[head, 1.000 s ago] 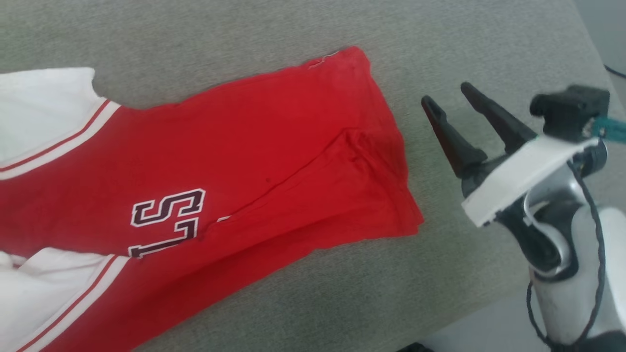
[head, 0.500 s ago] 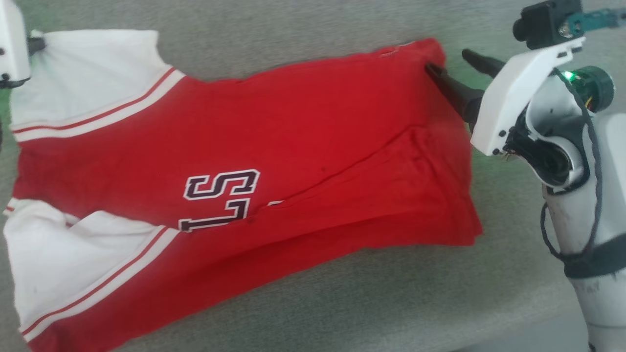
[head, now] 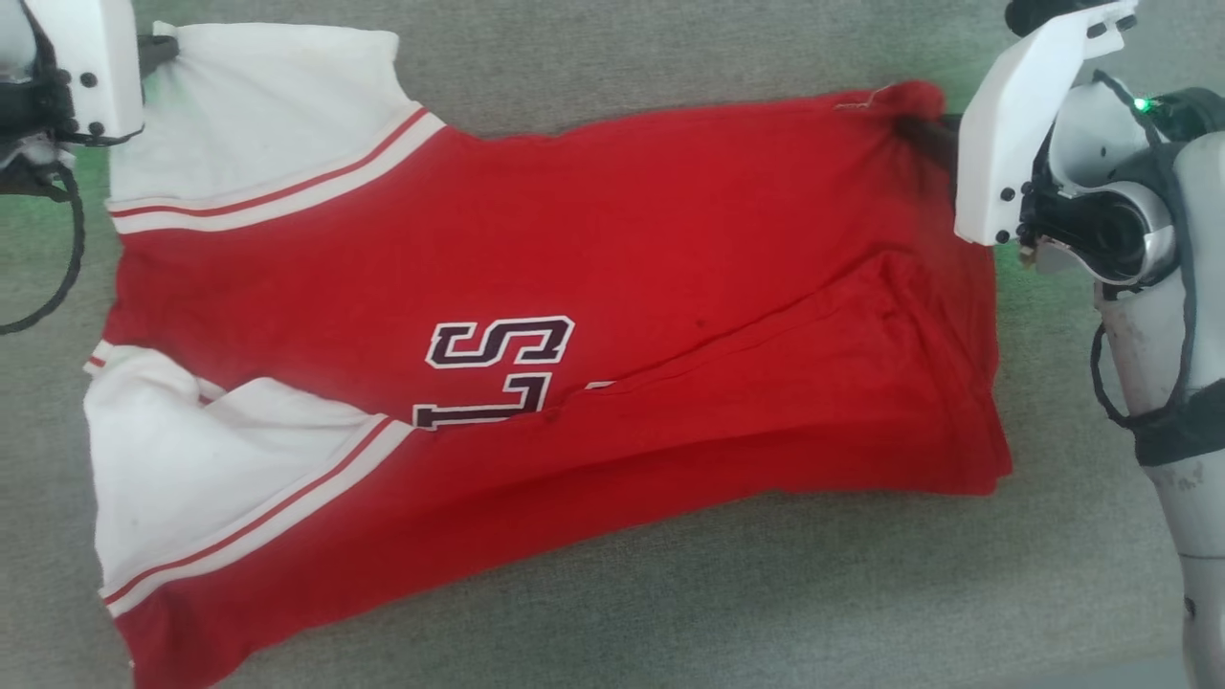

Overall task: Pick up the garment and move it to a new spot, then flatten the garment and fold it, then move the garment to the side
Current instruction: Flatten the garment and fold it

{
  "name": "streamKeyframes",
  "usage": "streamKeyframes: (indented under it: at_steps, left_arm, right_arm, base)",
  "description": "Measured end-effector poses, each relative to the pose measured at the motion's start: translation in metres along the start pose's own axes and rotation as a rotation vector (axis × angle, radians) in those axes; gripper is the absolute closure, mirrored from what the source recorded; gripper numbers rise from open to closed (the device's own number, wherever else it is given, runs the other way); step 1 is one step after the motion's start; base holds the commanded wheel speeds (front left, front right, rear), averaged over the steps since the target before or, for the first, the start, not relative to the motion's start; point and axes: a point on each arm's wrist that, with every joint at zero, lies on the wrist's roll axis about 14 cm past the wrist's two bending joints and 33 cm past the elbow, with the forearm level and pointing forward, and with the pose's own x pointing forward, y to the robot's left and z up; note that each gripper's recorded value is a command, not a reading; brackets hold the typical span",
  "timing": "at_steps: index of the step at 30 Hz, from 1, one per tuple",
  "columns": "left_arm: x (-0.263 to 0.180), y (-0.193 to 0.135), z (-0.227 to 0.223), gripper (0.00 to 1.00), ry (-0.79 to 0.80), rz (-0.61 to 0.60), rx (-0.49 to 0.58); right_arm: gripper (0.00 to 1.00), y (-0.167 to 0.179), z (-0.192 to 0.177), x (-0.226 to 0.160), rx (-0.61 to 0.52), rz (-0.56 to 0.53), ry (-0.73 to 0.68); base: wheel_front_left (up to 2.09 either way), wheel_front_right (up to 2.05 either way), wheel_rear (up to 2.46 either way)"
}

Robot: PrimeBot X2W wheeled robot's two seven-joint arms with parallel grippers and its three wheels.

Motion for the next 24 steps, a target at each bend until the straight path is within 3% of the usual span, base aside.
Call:
streamKeyframes:
  at_steps: [9,24]
  left_arm:
    - [-0.036,0.001,0.004,1.0,-0.024,0.007,-0.009]
    - [-0.126,-0.027,0.02,1.0,-0.186,-0.031,0.102]
  right_arm:
    - [1.0,0.007,0.011,-0.02,-0.043,0.008,-0.051]
    - [1.0,0.031,0.029,-0.075,-0.101,0.053,-0.198]
  base:
    - [0.0,0.0,0.0]
    - [0.0,0.0,0.0]
